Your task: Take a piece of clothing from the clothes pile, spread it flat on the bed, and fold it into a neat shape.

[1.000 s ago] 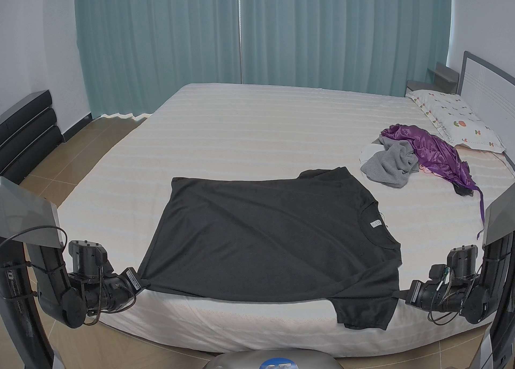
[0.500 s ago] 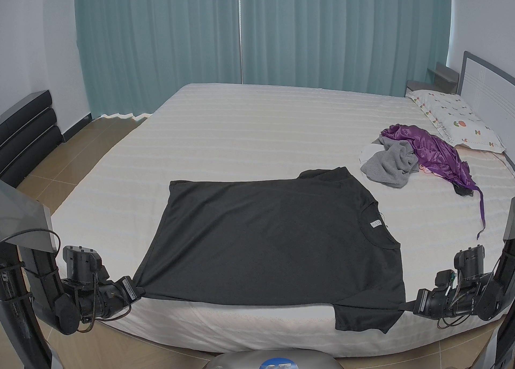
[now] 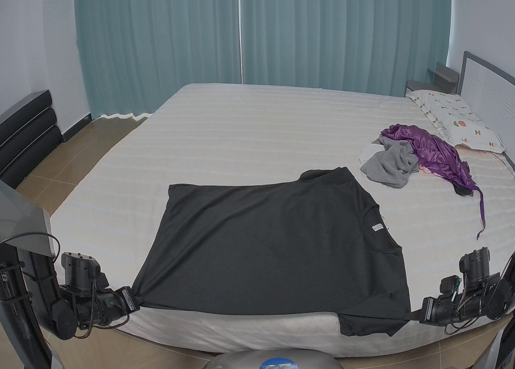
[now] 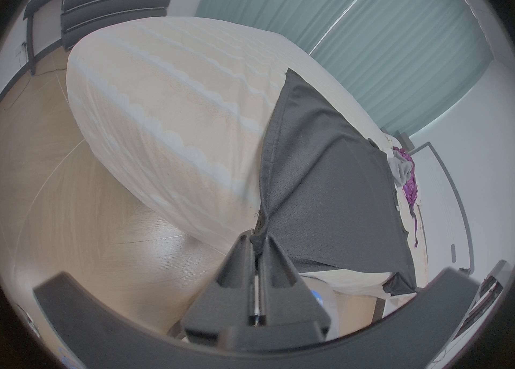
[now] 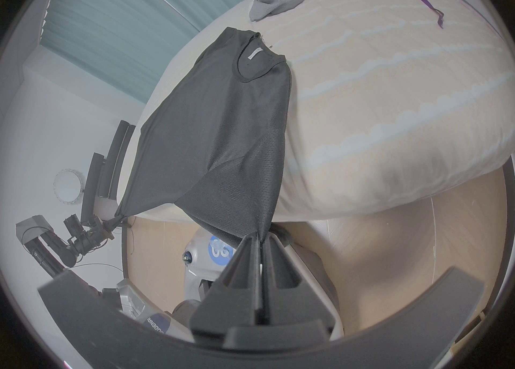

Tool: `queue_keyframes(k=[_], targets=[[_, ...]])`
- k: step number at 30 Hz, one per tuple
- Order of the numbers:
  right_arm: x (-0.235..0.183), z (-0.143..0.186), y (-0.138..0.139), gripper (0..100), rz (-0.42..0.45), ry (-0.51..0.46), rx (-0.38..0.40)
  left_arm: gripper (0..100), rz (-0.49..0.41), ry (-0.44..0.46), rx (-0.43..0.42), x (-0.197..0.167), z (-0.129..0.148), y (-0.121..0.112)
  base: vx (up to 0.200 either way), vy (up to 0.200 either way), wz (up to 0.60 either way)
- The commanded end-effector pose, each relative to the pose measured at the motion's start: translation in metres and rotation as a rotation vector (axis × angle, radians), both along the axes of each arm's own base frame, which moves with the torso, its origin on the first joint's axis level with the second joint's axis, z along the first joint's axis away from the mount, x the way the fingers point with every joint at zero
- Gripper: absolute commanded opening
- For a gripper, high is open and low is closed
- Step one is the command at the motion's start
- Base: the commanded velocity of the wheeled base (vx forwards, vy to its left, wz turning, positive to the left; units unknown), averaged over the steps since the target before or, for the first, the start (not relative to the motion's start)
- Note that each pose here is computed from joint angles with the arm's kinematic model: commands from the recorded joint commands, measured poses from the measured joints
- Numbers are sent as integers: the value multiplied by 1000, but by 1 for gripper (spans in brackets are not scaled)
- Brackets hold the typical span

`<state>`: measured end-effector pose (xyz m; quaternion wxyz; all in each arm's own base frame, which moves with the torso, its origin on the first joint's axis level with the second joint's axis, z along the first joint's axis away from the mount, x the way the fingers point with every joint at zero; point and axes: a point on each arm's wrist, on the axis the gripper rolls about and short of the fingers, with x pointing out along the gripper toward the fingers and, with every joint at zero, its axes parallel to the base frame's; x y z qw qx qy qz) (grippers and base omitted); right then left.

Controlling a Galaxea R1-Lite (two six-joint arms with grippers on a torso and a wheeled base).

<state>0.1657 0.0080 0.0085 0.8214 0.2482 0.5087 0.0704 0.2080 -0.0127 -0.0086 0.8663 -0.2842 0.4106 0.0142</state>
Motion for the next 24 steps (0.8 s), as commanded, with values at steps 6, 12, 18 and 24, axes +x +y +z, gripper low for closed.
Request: queue_keyframes(k=[6,12,18,24], targets=[[-15,7,-1,0,20,27,-6,0,-24,36,32,-12,-2,2,0,0,0],[-21,10,-1,0,47,35,-22,0,-21,30,31,-15,4,2,0,0,0],[-27,13,-2,0,66,39,-35,0,-91,91,109,-26,6,3,0,0,0],[-31,15,-5,0,70,40,-52,0,-94,112,132,-28,5,2,0,0,0]])
